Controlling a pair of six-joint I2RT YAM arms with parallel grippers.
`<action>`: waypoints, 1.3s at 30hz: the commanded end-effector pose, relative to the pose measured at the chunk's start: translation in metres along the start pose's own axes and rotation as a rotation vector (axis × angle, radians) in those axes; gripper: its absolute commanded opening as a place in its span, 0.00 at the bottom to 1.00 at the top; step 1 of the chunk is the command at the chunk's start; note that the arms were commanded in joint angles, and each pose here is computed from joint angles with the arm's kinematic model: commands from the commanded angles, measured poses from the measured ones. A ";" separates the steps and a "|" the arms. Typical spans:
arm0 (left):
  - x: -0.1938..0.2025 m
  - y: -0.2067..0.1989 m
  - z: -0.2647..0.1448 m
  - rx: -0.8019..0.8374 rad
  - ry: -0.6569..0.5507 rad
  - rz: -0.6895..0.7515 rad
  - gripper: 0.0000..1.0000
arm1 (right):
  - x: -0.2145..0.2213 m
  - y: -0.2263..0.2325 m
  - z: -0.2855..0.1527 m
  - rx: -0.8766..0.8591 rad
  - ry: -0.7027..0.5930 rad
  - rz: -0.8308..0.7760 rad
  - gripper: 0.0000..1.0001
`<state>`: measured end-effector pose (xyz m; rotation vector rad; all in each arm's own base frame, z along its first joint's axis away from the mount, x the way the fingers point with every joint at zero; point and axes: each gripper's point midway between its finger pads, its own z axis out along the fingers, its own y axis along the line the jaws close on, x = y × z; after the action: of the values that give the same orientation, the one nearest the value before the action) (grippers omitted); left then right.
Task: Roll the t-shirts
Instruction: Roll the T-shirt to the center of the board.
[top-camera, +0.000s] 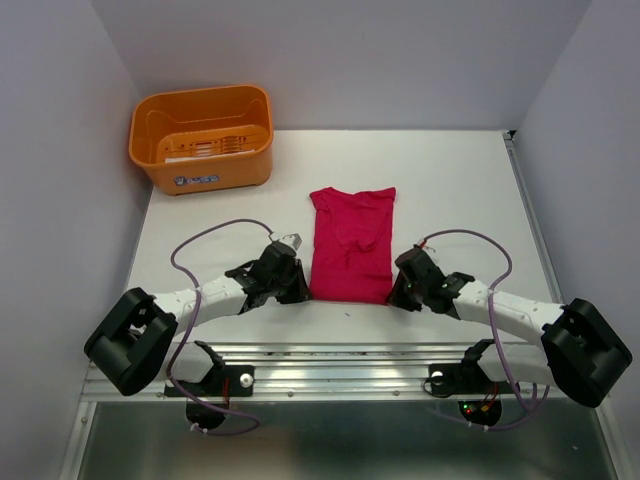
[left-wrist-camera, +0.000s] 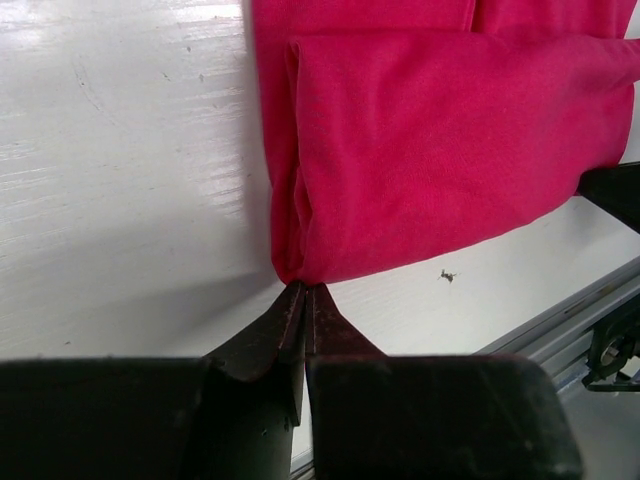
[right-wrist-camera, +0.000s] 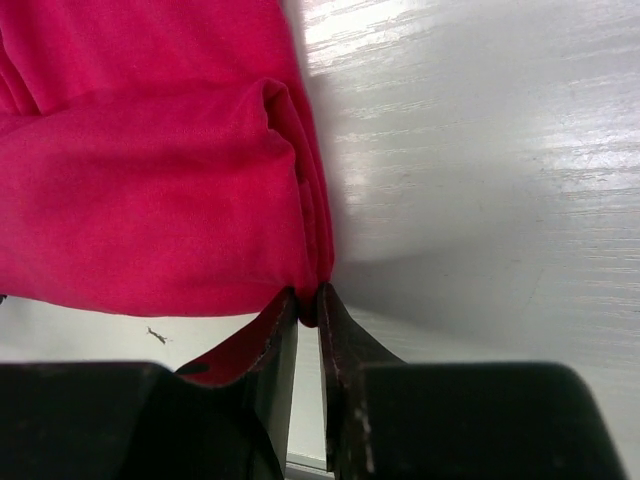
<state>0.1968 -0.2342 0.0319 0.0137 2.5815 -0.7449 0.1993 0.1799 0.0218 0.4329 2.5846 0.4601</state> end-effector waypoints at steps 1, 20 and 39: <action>0.001 0.002 0.001 0.000 -0.007 0.009 0.12 | -0.005 0.007 0.000 -0.023 -0.023 0.009 0.18; 0.004 0.006 0.004 -0.009 -0.013 -0.028 0.32 | -0.001 0.000 -0.001 -0.008 -0.019 0.019 0.24; -0.021 -0.027 -0.011 0.076 -0.054 -0.007 0.00 | -0.018 0.007 -0.017 -0.015 -0.074 0.015 0.01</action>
<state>0.1943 -0.2366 0.0216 -0.0191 2.6089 -0.7598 0.1977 0.1769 0.0251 0.4561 2.5684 0.4666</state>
